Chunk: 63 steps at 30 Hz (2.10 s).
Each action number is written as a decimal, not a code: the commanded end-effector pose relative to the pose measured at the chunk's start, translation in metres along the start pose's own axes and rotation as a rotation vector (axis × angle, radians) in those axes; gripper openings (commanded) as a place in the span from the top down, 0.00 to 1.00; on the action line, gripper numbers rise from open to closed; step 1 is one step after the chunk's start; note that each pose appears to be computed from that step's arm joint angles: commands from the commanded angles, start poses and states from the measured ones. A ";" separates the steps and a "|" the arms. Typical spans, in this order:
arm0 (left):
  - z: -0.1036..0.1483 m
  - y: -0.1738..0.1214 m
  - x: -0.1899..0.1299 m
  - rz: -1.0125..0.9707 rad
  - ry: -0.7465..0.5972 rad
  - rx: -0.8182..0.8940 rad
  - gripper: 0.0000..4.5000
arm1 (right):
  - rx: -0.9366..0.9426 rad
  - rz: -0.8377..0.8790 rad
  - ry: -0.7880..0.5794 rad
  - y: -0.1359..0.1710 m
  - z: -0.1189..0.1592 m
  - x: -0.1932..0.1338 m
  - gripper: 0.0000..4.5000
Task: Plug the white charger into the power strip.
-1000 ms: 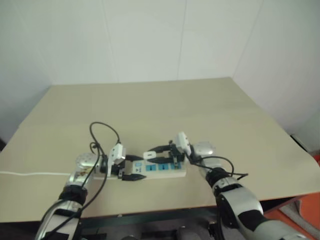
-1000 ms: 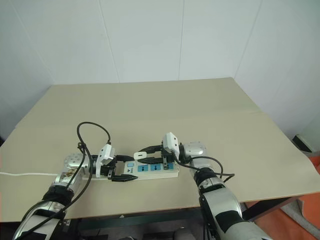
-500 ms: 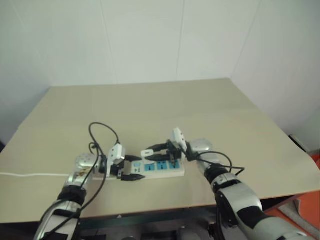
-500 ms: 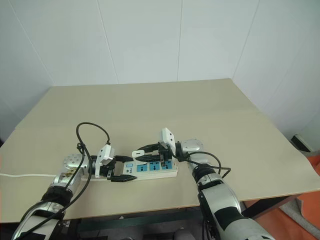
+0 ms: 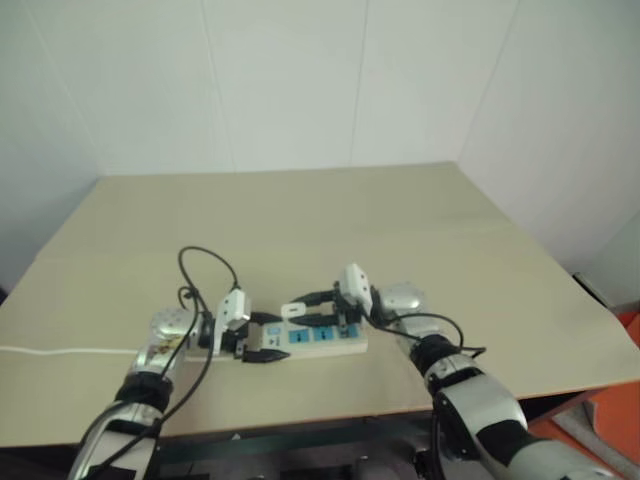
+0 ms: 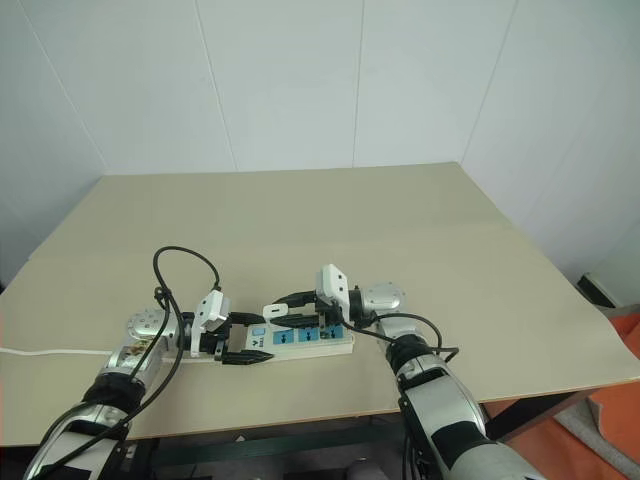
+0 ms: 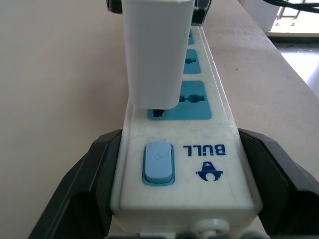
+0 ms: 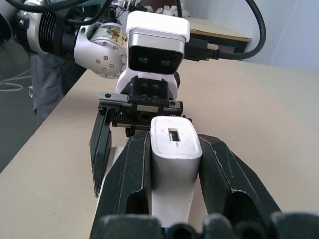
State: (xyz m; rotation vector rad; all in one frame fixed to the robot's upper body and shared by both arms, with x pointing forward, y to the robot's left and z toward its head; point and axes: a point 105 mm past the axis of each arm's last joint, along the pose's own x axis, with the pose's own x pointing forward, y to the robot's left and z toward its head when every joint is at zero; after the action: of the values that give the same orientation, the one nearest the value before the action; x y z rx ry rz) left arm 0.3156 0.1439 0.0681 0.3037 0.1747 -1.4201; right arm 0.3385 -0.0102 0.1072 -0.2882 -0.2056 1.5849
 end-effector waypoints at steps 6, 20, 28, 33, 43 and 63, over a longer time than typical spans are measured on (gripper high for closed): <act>-0.004 -0.017 0.006 -0.136 0.033 0.031 0.27 | 0.256 -0.213 0.347 0.013 -0.083 -0.046 0.75; -0.005 -0.020 0.004 -0.136 0.031 0.021 0.27 | 0.269 -0.225 0.142 -0.011 -0.045 -0.044 0.75; -0.005 -0.021 0.007 -0.148 0.027 0.014 0.27 | 0.143 -0.160 -0.015 -0.028 0.002 -0.026 0.75; -0.005 -0.021 0.007 -0.152 0.029 0.014 0.27 | 0.145 -0.182 -0.052 -0.033 0.007 -0.026 0.75; -0.007 -0.020 0.003 -0.171 0.047 0.013 0.27 | 0.043 -0.164 -0.303 -0.037 0.049 -0.027 0.75; -0.011 -0.019 0.006 -0.173 0.074 0.010 0.27 | 0.157 -0.085 -0.132 -0.023 0.035 -0.028 0.75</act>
State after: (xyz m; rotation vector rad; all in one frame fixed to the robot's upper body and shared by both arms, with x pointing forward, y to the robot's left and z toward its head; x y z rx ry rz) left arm 0.3095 0.1355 0.0841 0.3707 0.1090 -1.5615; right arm 0.3528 -0.0364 0.1457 -0.0399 -0.1721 1.5233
